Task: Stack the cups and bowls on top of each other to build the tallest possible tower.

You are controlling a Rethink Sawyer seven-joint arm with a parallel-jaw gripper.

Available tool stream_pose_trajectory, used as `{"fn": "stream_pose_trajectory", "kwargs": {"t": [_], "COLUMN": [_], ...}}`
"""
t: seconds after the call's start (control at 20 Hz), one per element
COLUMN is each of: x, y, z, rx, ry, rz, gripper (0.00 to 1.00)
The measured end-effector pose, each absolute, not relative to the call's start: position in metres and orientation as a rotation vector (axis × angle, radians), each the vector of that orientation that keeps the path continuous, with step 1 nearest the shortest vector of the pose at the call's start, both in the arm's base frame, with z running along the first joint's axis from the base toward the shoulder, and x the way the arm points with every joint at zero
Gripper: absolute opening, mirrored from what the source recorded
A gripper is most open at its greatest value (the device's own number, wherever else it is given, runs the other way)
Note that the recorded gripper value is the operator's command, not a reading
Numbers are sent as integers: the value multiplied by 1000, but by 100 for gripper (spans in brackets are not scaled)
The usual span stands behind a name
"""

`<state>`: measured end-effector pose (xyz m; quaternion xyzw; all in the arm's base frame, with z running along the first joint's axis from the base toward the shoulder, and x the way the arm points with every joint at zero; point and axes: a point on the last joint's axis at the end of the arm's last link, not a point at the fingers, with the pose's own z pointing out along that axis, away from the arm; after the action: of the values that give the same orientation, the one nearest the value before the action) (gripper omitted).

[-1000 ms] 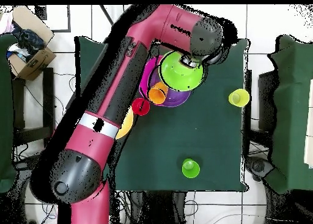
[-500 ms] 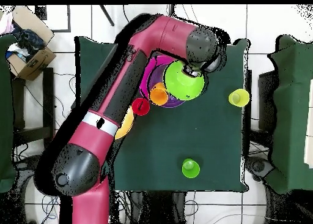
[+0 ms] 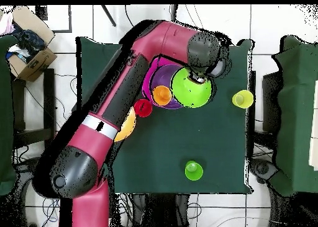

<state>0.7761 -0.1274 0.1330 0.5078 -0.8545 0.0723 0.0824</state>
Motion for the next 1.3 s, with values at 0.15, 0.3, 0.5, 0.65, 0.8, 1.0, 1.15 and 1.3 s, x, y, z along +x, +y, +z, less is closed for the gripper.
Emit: {"fn": "stream_pose_trajectory", "kwargs": {"t": [0.15,0.3,0.5,0.65,0.8,1.0,1.15,1.3], "x": [776,776,777,778,778,779,779,780], "y": [-127,-126,-122,-121,-121,-120,-120,-120], "z": [135,136,136,138,140,142,144,147], "rx": [1517,1520,1527,1529,1530,1531,1532,1532], "ry": [-2541,-2533,-2527,-2520,-2513,-2508,-2504,-2497], "rz": [224,229,232,239,247,255,262,273], "gripper": [0,0,0,0,0,0,0,0]}}
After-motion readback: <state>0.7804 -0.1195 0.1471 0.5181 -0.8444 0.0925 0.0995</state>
